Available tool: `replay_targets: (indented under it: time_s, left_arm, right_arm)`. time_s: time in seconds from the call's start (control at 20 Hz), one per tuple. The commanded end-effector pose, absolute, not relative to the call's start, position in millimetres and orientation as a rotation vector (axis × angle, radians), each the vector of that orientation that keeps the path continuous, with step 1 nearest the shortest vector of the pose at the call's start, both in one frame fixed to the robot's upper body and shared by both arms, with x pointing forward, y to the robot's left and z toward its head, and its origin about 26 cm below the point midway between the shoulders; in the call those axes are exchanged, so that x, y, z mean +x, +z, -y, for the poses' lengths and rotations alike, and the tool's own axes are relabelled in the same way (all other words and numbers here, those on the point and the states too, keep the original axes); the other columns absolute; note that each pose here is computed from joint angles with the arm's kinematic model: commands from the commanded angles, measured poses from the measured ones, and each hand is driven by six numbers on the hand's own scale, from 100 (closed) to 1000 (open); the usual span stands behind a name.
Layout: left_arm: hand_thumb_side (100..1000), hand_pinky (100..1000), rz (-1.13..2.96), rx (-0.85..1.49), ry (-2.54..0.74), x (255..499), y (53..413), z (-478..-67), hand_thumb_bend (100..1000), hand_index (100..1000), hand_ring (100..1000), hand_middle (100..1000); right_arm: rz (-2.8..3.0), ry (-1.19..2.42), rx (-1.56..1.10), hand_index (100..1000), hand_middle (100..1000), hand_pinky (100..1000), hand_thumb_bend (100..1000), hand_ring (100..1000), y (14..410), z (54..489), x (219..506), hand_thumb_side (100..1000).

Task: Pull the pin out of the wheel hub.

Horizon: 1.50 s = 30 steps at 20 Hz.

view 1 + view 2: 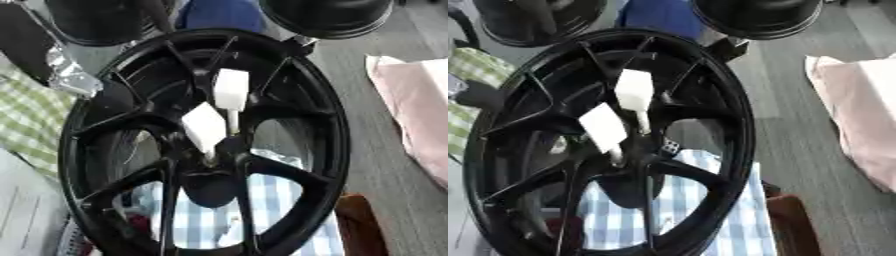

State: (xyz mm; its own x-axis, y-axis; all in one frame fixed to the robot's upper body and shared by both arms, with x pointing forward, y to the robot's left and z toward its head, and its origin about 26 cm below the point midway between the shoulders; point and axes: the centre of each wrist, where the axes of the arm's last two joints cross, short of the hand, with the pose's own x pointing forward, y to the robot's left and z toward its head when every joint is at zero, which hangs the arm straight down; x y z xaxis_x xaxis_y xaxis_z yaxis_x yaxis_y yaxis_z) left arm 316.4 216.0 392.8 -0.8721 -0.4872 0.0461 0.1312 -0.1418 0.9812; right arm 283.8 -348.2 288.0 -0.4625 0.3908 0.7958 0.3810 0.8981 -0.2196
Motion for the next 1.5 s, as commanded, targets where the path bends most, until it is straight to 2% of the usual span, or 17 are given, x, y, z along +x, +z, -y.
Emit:
replay_targets:
  time_s: [0.05, 0.25, 0.6, 1.25, 1.5]
  left_arm:
    - [536, 830, 1.725, 0.427, -2.095, 313.6, 399.8, -210.8, 622, 837, 668, 746]
    - [516, 827, 1.747, 0.442, -2.124, 307.6, 400.1, -202.7, 624, 833, 670, 747]
    - [477, 821, 1.833, 0.499, -2.064, 279.8, 392.7, -199.7, 627, 827, 672, 743]
    - [455, 819, 1.772, 0.620, -2.025, 281.0, 381.4, -195.9, 615, 851, 687, 777]
    - [442, 830, 1.750, 0.595, -2.042, 280.9, 380.3, -189.8, 600, 830, 762, 775]
  right_arm:
    - [2.122, 0.028, -0.570, 728, 718, 833, 100, 592, 296.7, 347.1, 280.7, 774]
    - [2.120, 0.023, -0.573, 728, 717, 832, 100, 590, 296.1, 347.2, 280.7, 777]
    - [2.124, 0.022, -0.593, 727, 716, 832, 100, 590, 290.5, 349.6, 279.9, 778]
    - [2.115, -0.003, -0.623, 720, 716, 827, 100, 588, 281.7, 353.5, 278.5, 788]
    - [2.106, -0.010, -0.618, 718, 715, 827, 100, 587, 279.9, 353.0, 278.8, 791]
